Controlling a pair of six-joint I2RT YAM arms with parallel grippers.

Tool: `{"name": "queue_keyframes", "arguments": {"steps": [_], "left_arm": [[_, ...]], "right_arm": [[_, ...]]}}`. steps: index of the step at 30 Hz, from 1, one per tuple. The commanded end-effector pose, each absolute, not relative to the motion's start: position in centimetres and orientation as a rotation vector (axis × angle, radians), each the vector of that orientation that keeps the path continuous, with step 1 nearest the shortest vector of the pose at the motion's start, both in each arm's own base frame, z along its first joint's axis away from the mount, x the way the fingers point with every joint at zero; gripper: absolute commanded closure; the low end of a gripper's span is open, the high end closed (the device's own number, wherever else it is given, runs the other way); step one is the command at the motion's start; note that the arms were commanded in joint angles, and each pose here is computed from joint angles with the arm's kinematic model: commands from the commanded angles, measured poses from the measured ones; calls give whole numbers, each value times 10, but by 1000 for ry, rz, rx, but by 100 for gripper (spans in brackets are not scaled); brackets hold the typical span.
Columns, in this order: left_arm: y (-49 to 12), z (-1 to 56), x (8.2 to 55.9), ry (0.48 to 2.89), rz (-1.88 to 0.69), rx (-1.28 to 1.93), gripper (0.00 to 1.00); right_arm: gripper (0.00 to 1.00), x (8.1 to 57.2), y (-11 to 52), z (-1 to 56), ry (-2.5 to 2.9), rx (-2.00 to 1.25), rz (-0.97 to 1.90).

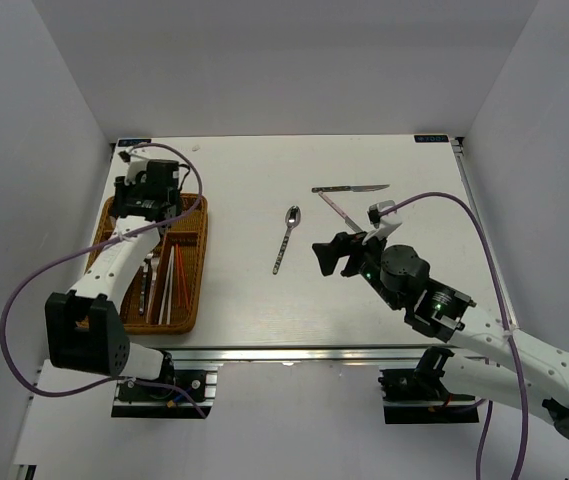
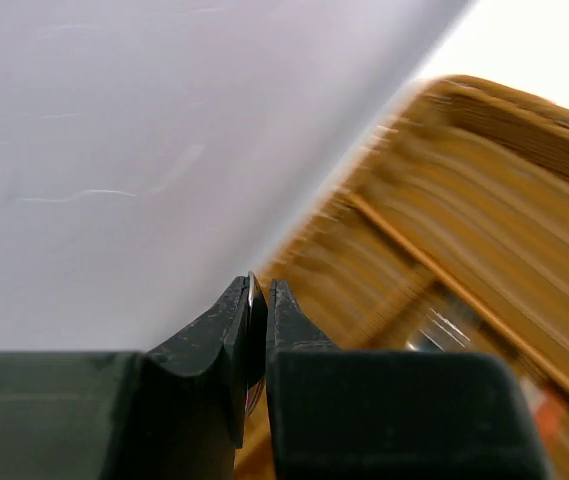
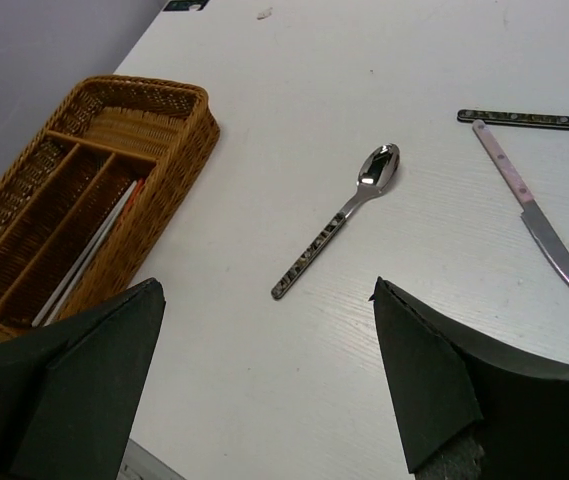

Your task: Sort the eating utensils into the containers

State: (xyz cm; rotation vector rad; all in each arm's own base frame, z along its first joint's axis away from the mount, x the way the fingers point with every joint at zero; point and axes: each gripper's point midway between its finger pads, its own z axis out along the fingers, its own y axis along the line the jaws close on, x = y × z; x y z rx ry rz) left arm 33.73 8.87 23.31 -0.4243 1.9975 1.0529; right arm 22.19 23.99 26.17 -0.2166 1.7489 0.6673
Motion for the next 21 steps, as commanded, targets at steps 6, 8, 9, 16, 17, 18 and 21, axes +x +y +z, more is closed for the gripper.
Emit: {"name": "queue_keyframes", "arguments": {"steps": [6,8,9,16,17,18,21], "left_arm": [[151,223,334,1890,1279,-596,100],[152,214,339,1883,1283,-602,100],[152,209,339,1882,1296,-602,100],[179,167,338,1907,1313,-679,100],[181,157,338,1929,1328,-672,100],[182,152,339,1939,1329,-675,100],[187,141,343,1961,1318,-699,100]], "right_arm": [[11,222,239,257,1742,-286,679],[11,222,240,257,1739,-293,685],[11,223,241,256,1744,-295,683],[11,222,249,248,1772,-307,712],[11,222,251,247,1778,-312,718],[11,221,252,246,1780,-312,720],[11,221,253,246,1786,-313,725]]}}
